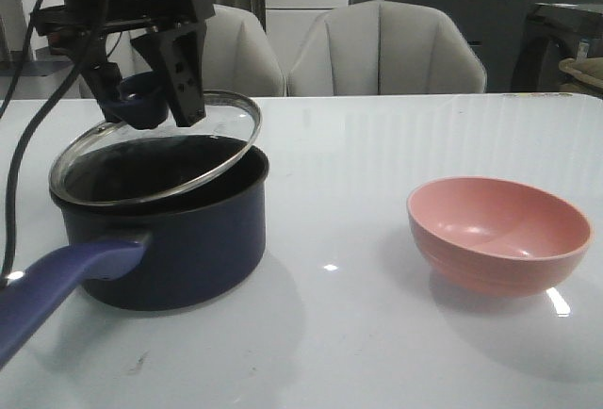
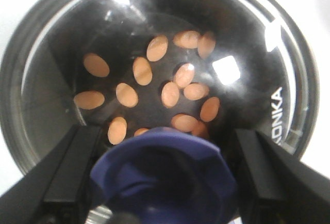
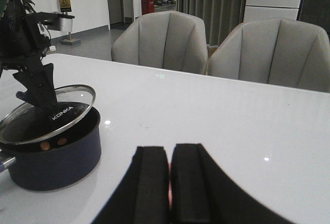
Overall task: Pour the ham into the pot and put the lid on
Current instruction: 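Lift the glass lid and carry it over the saucepan, then lower the glass lid onto the saucepan and release the knob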
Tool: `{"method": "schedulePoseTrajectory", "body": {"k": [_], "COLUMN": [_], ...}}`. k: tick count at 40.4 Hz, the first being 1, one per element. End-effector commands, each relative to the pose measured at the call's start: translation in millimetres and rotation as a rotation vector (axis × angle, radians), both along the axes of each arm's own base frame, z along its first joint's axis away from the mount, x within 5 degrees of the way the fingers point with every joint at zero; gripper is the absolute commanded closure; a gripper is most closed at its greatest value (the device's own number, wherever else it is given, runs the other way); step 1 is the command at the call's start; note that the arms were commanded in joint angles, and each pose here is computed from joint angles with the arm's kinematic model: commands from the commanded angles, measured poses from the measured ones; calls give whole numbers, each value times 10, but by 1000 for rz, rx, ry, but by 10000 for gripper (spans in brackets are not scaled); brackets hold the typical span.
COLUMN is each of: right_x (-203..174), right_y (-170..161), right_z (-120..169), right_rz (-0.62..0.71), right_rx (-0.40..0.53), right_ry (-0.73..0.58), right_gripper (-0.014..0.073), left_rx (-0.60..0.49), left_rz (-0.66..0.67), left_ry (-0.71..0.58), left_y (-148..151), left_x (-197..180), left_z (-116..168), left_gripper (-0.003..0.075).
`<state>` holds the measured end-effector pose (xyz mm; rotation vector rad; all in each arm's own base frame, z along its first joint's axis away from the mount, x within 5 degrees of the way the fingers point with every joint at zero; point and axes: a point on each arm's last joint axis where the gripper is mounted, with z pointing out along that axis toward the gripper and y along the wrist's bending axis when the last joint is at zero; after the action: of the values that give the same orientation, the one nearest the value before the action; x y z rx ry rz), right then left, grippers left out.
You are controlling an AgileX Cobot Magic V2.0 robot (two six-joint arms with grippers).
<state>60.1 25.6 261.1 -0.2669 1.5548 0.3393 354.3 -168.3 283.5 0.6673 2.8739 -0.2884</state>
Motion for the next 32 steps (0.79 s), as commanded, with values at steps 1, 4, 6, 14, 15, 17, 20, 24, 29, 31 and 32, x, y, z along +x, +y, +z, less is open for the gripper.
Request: {"method": "schedulePoseTrajectory", "body": {"k": [1,4,6,14,15,17,20,24,29,31,32], "right_x": [2,2,2,2,2,2,2,2,2,2,2], "right_y": [-25,-25,-25,-25,-25,-25,-25,-25,-25,-25,-25], "right_z": [154,154,154,154,154,154,154,154,154,154,154], "right_rz": [-26,-26,-26,-26,-26,-26,-26,-26,-26,-26,-26], "right_rx": [31,31,31,31,31,31,31,31,31,31,31], "right_ry": [-92,-92,-92,-92,-92,-92,-92,-92,-92,-92,-92], "right_gripper": [410,410,410,410,410,410,410,410,410,410,410], "left_rx": [-22,-19,-16,-12,-7,-1,5,7,9,9,9], "left_rz": [-17,-17,-17,-17,-17,-18,-18,-18,-18,-18,-18], "left_ry": [-25,-18,-10,-4,-6,-7,-10,-5,-1,-1,-1], "left_y": [-3,-9,-16,-19,-15,-12,-6,-10,-13,-13,-13], "left_x": [-98,-85,-70,-59,-57,-52,-50,-43,-35,-35,-35], "left_z": [257,226,194,167,166,159,158,140,121,121,121], "left_gripper": [395,395,395,395,395,392,369,273,149,106,93]}}
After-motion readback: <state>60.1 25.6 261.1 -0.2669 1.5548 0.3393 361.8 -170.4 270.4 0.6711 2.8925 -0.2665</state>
